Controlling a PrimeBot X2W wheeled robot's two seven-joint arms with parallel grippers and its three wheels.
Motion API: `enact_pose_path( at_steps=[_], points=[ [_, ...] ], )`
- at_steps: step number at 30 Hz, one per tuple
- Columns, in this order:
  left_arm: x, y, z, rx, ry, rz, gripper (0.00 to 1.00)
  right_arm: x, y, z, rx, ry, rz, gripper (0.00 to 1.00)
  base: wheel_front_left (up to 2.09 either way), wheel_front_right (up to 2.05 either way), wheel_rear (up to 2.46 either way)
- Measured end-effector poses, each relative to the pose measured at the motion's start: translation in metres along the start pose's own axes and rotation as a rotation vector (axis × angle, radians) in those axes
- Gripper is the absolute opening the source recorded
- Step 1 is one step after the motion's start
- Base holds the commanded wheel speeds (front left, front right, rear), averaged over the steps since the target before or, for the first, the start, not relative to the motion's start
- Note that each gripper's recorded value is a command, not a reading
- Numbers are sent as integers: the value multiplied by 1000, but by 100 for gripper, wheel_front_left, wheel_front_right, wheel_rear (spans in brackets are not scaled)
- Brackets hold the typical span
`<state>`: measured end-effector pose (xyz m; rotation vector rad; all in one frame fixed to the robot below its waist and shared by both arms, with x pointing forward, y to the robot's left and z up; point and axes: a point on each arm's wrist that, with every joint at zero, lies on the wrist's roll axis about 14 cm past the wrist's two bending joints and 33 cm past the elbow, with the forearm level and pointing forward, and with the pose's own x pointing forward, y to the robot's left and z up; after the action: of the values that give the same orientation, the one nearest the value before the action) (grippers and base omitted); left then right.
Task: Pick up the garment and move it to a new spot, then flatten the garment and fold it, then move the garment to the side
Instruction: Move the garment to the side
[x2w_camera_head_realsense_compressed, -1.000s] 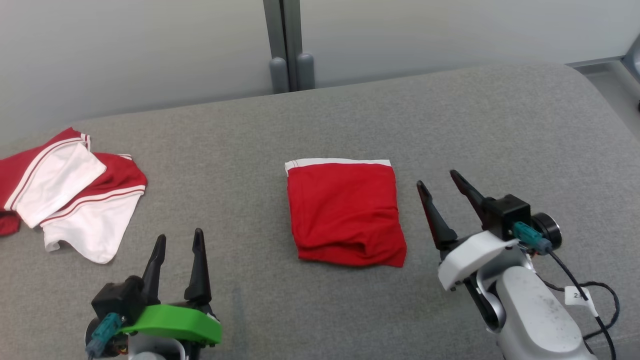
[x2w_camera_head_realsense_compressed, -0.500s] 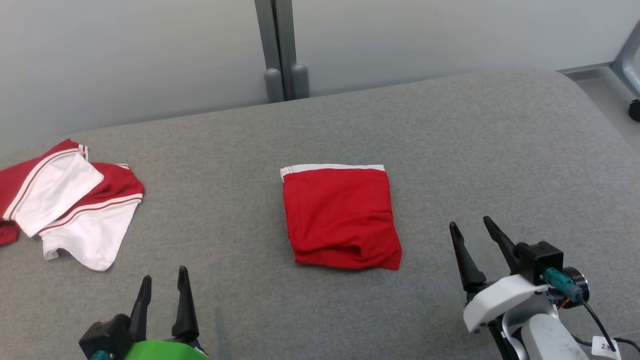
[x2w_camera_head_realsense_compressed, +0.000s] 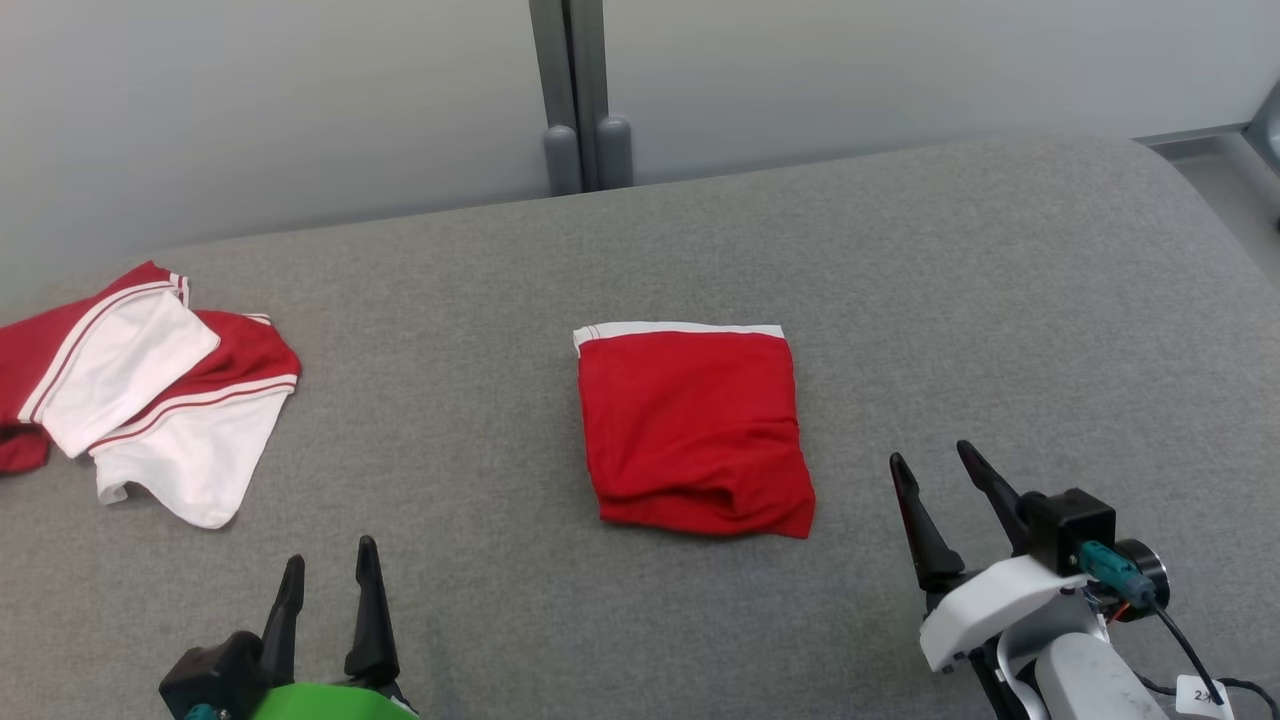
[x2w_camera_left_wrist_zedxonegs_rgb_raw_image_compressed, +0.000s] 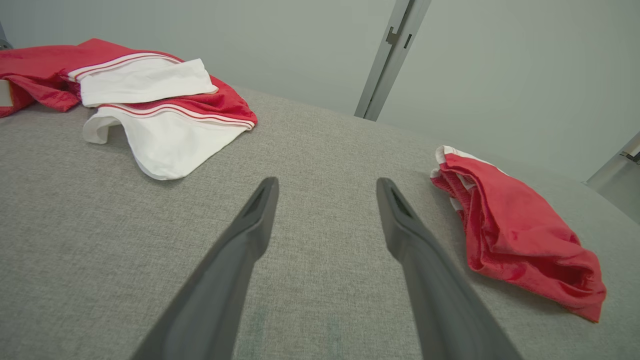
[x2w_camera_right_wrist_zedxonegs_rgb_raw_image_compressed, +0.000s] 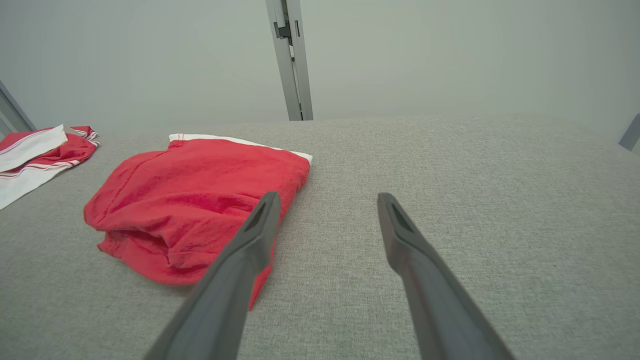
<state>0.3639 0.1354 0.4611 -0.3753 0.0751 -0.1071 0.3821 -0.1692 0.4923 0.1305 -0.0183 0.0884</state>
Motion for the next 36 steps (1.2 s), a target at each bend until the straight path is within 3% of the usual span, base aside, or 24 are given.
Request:
enact_pose_path(
  at_steps=[10, 18, 25, 36],
  points=[
    [4, 1, 0, -3, -1, 4, 100, 45, 8, 29, -104, -19, 48, 100, 0, 0, 0],
    [5, 9, 1, -7, -4, 27, 100, 83, 18, 12, -95, 192, 83, 100, 0, 0, 0],
    [3, 25, -2, -10, 4, 74, 100, 92, 25, -36, -47, 414, 108, 100, 0, 0, 0],
    [10, 46, -3, -4, 10, 135, 100, 100, 56, -98, 2, 623, 189, 100, 0, 0, 0]
  ],
)
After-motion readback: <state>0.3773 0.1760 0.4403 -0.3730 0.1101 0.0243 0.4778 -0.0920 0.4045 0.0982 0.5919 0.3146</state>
